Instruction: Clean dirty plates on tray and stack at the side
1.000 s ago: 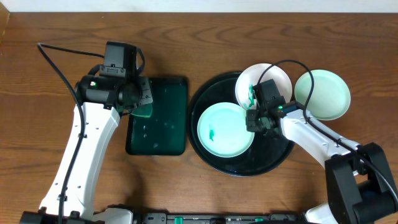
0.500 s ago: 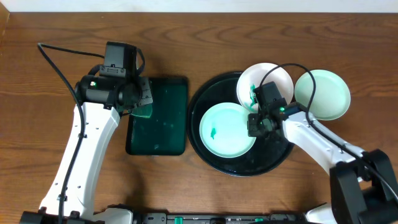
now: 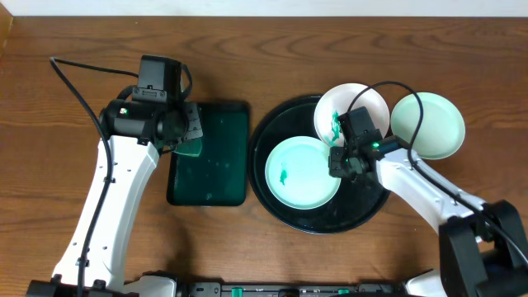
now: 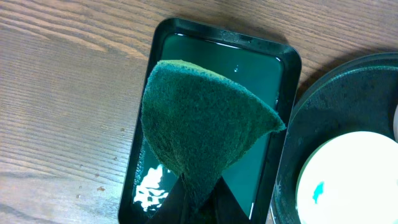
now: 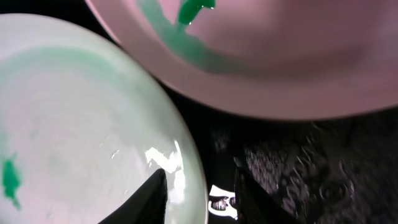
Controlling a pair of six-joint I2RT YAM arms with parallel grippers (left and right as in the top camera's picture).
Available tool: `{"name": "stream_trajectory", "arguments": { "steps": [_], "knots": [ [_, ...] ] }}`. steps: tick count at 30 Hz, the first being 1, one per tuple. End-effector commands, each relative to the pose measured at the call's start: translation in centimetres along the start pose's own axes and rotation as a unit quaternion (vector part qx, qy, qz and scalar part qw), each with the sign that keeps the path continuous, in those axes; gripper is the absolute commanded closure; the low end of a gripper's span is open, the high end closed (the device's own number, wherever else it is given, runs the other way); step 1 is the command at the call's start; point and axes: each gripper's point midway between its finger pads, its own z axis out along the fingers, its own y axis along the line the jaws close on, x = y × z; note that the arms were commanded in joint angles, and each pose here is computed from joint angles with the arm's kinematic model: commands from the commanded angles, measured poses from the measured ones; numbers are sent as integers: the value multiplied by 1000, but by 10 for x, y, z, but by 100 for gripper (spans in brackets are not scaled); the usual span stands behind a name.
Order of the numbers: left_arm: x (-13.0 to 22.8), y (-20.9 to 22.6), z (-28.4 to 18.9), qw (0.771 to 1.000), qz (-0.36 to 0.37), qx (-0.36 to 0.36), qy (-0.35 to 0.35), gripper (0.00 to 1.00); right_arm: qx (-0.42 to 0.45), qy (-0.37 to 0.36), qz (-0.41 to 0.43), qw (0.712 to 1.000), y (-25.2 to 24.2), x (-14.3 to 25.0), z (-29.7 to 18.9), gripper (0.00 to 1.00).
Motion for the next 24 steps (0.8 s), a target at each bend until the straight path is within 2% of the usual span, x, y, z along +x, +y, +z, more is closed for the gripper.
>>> {"name": "stream_trajectory", "arguments": {
  "steps": [1, 2, 5, 11, 16, 24],
  "knots": [
    [2, 1, 0, 1000, 2, -3, 1, 93, 8, 2, -8, 1000, -2, 0, 12, 68],
    [2, 1, 0, 1000, 2, -3, 1, 93, 7, 0, -11, 1000, -2, -2, 14, 70],
    [2, 1, 0, 1000, 2, -3, 1, 93, 7, 1, -11, 1000, -1, -2, 17, 99],
    [2, 0, 0, 1000, 3, -3, 1, 93, 10, 8, -10, 1000, -3, 3, 7, 99],
    [2, 0, 0, 1000, 3, -3, 1, 93, 7, 17, 28, 999, -4, 11, -6, 99],
    [2, 0, 0, 1000, 3, -3, 1, 92, 4, 14, 25, 1000, -2, 9, -6, 99]
  ]
}}
